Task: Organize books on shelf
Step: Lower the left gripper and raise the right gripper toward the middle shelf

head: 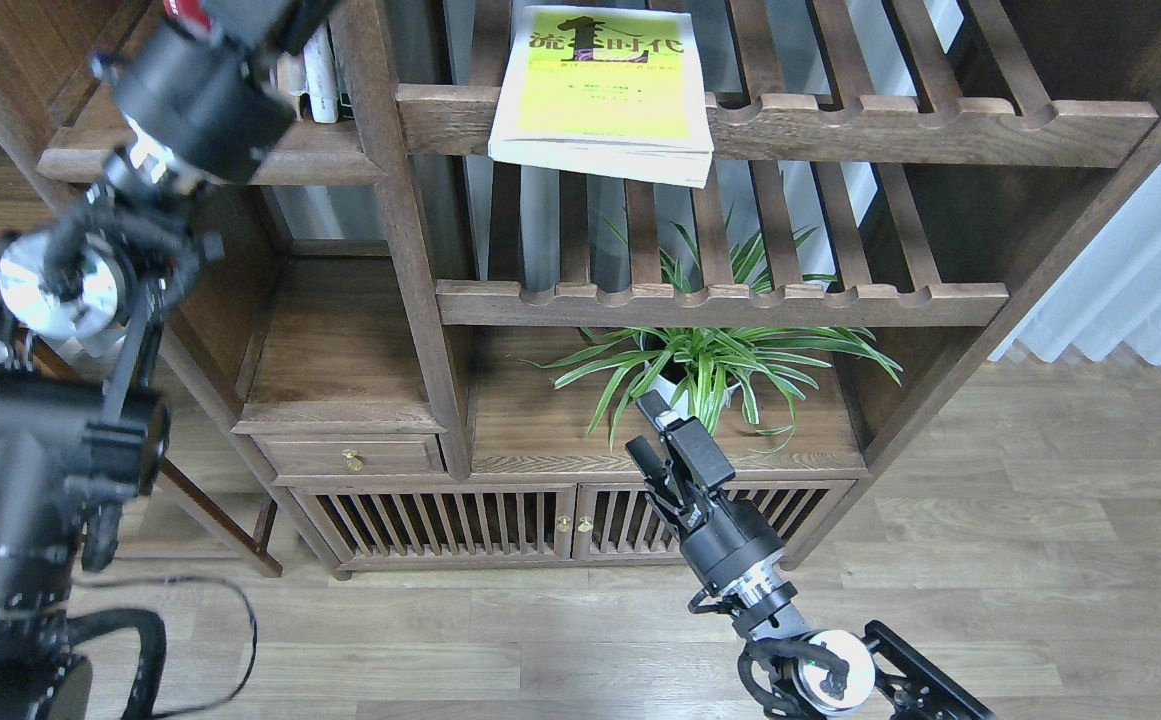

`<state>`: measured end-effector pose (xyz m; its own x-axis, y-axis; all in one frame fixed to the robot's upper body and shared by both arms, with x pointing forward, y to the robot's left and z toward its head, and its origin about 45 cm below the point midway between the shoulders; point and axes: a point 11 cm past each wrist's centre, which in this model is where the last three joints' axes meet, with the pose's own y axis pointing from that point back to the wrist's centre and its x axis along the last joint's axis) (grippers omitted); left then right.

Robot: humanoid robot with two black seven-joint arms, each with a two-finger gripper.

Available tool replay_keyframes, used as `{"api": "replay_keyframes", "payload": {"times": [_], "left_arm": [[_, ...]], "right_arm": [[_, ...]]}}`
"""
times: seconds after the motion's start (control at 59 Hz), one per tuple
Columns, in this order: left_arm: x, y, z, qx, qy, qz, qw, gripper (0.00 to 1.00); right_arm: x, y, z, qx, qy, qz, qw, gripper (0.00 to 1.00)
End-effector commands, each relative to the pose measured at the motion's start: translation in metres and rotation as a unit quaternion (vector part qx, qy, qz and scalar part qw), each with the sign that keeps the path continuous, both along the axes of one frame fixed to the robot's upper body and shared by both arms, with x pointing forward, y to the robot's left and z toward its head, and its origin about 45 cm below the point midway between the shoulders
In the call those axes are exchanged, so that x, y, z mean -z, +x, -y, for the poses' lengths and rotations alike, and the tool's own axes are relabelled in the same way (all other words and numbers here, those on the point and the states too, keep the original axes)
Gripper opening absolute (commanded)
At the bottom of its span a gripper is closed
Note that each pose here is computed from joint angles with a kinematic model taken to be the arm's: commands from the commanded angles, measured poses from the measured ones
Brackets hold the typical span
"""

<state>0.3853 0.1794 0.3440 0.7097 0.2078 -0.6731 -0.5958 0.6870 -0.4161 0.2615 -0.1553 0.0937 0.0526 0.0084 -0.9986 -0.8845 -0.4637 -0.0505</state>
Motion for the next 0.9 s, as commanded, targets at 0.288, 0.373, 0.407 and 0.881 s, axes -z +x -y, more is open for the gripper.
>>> {"api": "replay_keyframes", "payload": {"times": [0.288,0.373,0.407,0.881], "left_arm": [[0.126,-0.055,-0.011,-0.009,0.012,-0.161,0.987,0.82],[0.162,-0.08,-0.016,-0.016,0.011,-0.213,0.977,0.83],[0.18,-0.096,-0.021,-0.025,0.008,-0.24,0.97,0.84],[0.252,-0.169,-0.047,-0.075,-0.084,-0.382,0.917,0.99]], "right_arm": [[-0.063,0.013,0.005,0.019,0.044,0.087,0.995,0.99],[-0.065,0.014,0.004,0.018,0.043,0.088,0.995,0.99],[-0.066,0.014,0.004,0.019,0.043,0.089,0.995,0.99],[-0.093,0.034,-0.008,0.002,0.036,0.113,0.993,0.99]]}}
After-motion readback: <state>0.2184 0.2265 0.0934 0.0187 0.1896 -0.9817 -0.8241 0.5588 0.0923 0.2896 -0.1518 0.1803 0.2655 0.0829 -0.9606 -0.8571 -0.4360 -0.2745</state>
